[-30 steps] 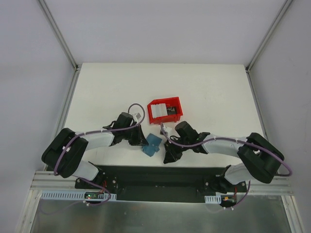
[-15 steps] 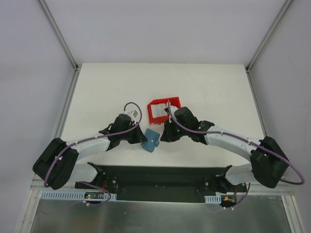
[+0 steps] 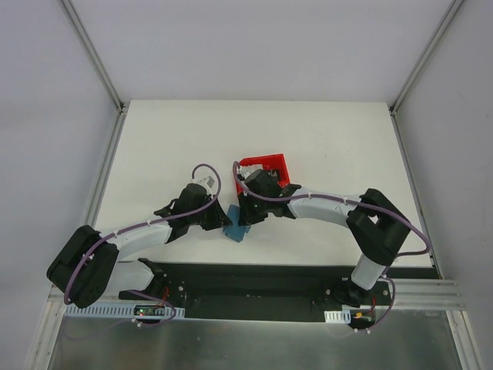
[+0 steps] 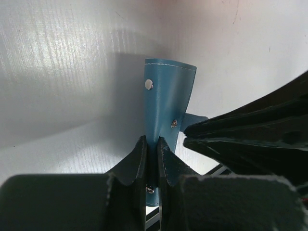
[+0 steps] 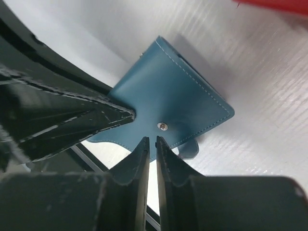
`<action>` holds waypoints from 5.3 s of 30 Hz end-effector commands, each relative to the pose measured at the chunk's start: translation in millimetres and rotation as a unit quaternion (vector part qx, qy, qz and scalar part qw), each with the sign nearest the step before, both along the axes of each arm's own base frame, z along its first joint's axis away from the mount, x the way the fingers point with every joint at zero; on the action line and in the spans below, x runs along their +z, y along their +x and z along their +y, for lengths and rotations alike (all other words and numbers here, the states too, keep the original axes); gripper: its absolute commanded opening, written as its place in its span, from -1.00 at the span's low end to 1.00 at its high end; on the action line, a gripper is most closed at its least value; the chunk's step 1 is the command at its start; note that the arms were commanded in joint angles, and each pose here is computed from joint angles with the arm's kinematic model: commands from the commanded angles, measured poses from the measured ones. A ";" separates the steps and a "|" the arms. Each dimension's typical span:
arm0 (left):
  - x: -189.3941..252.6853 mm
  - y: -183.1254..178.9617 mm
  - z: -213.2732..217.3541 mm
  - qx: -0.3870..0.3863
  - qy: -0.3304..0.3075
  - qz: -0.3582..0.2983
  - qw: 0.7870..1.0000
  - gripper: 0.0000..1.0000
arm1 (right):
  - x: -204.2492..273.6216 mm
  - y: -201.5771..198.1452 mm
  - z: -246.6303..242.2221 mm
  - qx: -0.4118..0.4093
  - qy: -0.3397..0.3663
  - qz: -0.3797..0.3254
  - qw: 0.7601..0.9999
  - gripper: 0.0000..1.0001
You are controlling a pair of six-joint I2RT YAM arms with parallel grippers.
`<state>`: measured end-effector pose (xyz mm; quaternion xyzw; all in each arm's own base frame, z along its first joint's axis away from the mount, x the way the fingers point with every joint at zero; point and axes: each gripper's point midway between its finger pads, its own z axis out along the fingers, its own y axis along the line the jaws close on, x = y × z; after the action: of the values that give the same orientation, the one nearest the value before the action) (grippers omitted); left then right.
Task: Put the credit cards into the card holder
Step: Open the card holder at the center of the board.
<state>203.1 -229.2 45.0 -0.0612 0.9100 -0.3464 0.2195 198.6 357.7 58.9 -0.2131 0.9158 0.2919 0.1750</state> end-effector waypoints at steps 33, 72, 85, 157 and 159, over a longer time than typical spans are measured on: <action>27.4 13.9 3.6 -0.036 0.066 -0.065 0.995 0.54 | -71.7 -42.0 -93.0 -0.042 -0.095 0.060 0.993 -0.76; -21.6 -0.8 -33.9 -0.156 0.384 -0.059 0.908 0.14 | -90.0 -37.2 -97.0 -0.146 -0.012 0.101 0.984 -0.75; -25.1 -5.9 -41.1 -0.176 0.379 -0.055 0.907 0.32 | -96.3 -37.0 -103.6 -0.158 -0.016 0.113 0.981 -0.75; -17.2 -4.2 7.9 -0.034 0.201 -0.003 0.979 -1.00 | -27.5 2.7 -121.4 -0.152 -0.070 0.020 0.986 -0.63; -12.1 -4.8 2.1 -0.044 0.188 -0.006 0.981 -1.00 | -20.5 6.4 -128.0 -0.152 -0.087 0.009 0.985 -0.60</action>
<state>205.9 -214.6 24.4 0.0283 0.9635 -0.1386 0.2274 192.3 250.0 19.8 -0.0711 0.9561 0.2344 0.1605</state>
